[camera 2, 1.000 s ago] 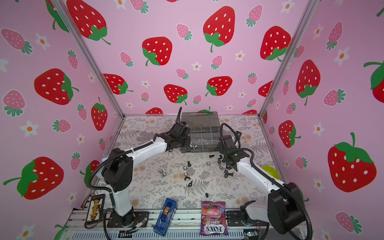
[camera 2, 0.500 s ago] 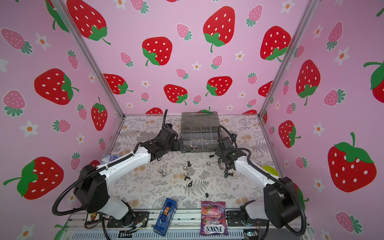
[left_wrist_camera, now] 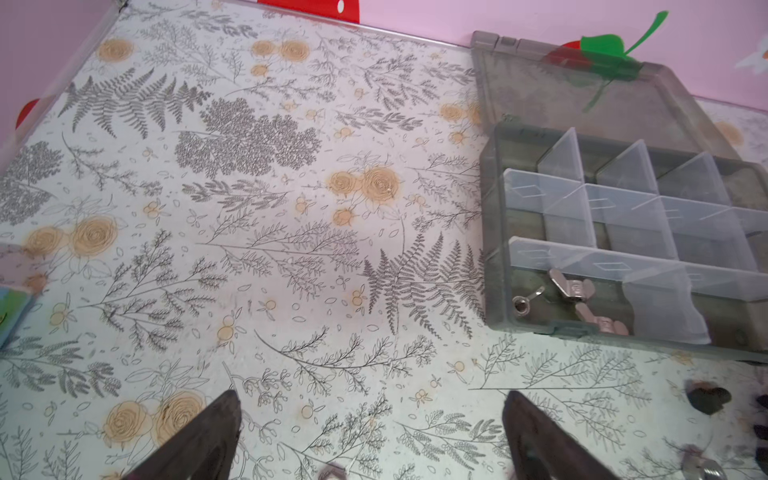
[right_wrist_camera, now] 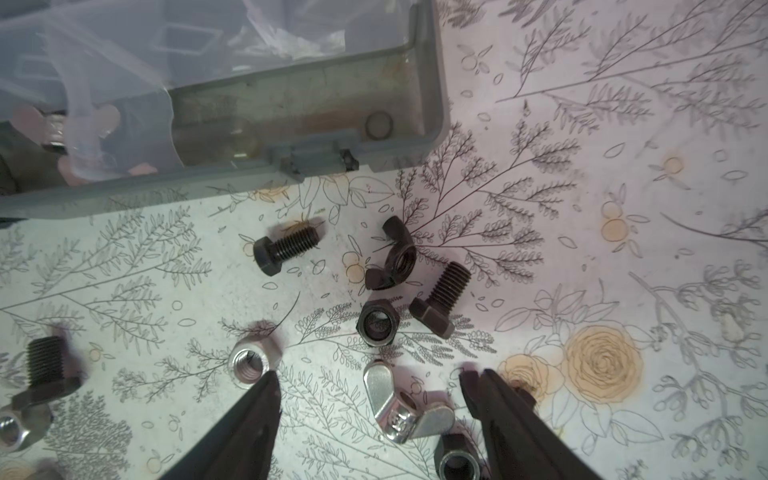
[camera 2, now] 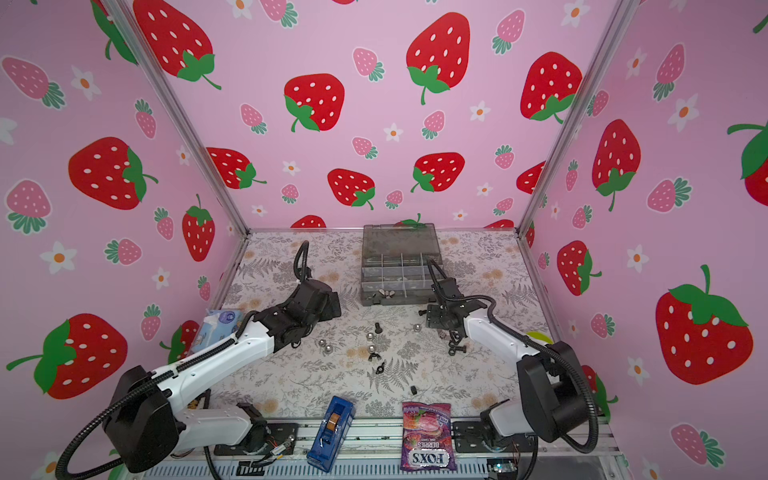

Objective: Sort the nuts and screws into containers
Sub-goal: 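Lower the right gripper onto a wing nut and grasp while the left draws back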

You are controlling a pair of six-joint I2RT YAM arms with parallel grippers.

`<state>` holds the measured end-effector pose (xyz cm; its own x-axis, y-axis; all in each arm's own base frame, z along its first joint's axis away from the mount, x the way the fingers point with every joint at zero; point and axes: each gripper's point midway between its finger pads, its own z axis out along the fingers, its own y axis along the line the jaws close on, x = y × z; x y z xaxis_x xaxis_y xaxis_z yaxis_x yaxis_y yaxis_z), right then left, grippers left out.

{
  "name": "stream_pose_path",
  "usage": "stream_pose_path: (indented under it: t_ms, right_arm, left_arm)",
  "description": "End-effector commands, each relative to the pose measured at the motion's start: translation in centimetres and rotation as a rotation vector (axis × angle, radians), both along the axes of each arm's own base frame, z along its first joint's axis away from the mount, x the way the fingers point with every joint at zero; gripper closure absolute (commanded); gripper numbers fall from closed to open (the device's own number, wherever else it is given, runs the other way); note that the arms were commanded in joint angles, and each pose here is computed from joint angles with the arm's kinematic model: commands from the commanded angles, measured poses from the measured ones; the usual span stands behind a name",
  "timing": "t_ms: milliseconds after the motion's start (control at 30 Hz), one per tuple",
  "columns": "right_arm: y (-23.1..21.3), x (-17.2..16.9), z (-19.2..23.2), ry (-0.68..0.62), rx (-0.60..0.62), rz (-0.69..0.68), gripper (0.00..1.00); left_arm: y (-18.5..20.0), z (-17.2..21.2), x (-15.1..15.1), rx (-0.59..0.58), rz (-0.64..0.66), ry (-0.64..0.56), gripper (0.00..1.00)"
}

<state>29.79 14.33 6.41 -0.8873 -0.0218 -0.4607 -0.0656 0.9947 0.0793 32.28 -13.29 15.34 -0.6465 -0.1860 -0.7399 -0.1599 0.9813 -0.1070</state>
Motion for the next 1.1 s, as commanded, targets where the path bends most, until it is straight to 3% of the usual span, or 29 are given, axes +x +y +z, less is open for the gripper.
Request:
stream_pose_path:
  t_ms: [0,667,1067]
  right_arm:
    - [0.0,-1.3,-1.6,0.076,-0.017,0.053,0.24]
    - [0.8,-2.6,-4.3,0.193,0.007,0.077,0.28]
    - [1.3,-4.3,-4.9,0.253,0.069,0.061,0.41]
  left_arm:
    - [1.6,-0.7,-0.9,-0.002,0.083,0.012,0.01]
    - [5.3,-0.8,-2.6,0.006,0.203,0.007,0.01]
    - [5.7,-1.2,-2.8,0.001,0.217,0.023,0.01]
